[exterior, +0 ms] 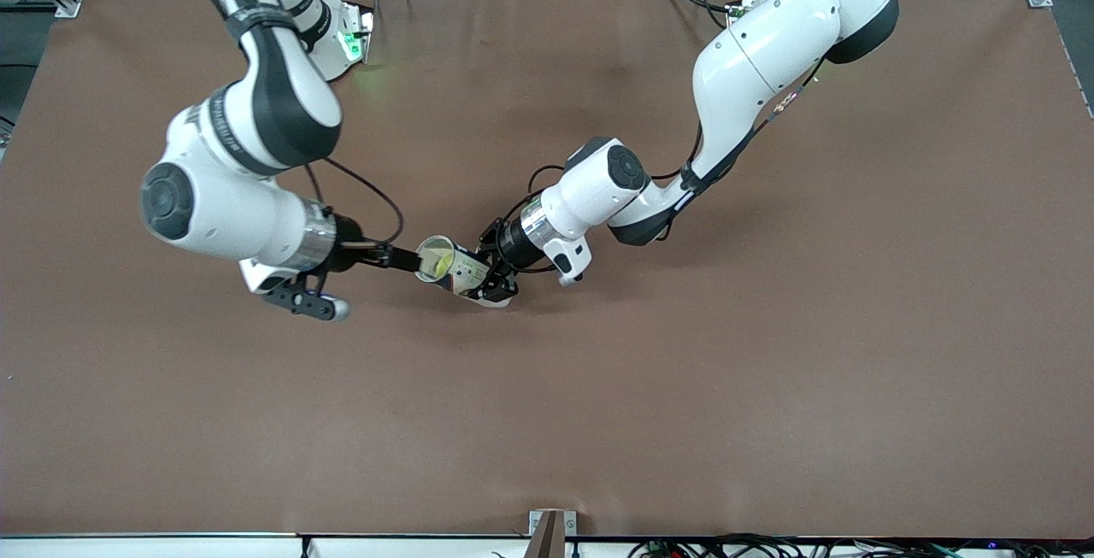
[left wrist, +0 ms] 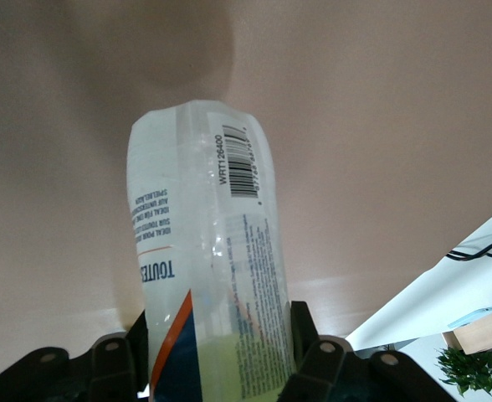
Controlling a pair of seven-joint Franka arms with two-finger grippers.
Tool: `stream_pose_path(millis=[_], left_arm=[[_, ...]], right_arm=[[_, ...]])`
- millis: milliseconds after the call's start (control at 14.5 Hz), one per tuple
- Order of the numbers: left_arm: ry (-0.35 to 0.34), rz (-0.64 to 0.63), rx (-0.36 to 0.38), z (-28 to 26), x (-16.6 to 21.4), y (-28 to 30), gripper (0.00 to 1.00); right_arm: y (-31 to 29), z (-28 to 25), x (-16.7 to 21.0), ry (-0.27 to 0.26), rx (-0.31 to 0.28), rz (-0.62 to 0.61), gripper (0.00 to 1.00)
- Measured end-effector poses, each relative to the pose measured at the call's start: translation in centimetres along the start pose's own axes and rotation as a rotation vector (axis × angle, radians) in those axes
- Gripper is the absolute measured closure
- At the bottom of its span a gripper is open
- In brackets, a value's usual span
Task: Insert tennis ball vertically with right arm
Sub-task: 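Push the ball into the can opening and open the right gripper, then grasp the second yellow tennis ball with the right gripper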
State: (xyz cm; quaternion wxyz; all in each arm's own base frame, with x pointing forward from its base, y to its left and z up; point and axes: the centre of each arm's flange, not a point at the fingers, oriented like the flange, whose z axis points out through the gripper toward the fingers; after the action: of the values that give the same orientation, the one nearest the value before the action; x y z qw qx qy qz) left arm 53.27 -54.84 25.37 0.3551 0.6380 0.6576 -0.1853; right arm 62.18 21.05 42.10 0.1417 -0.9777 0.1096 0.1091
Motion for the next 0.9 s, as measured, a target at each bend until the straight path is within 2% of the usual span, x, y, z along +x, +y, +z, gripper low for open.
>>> stream_pose_path(millis=[276, 552, 690, 897], left_arm=[[0.0, -0.001, -0.001, 0.0, 0.0, 0.1, 0.35], [0.0, -0.001, -0.001, 0.0, 0.1, 0.1, 0.35], [0.0, -0.001, -0.001, 0.0, 0.1, 0.1, 0.35], [0.0, -0.001, -0.001, 0.0, 0.1, 0.1, 0.33]], right_arm=[[12.1, -2.7, 4.0, -0.044, -0.108, -0.173, 0.0], [23.4, -2.0, 5.8, -0.107, -0.124, -0.289, 0.0], [25.7, -0.4, 5.7, -0.132, -0.156, -0.299, 0.0], [26.3, 2.3, 5.6, -0.134, -0.214, -0.322, 0.0]])
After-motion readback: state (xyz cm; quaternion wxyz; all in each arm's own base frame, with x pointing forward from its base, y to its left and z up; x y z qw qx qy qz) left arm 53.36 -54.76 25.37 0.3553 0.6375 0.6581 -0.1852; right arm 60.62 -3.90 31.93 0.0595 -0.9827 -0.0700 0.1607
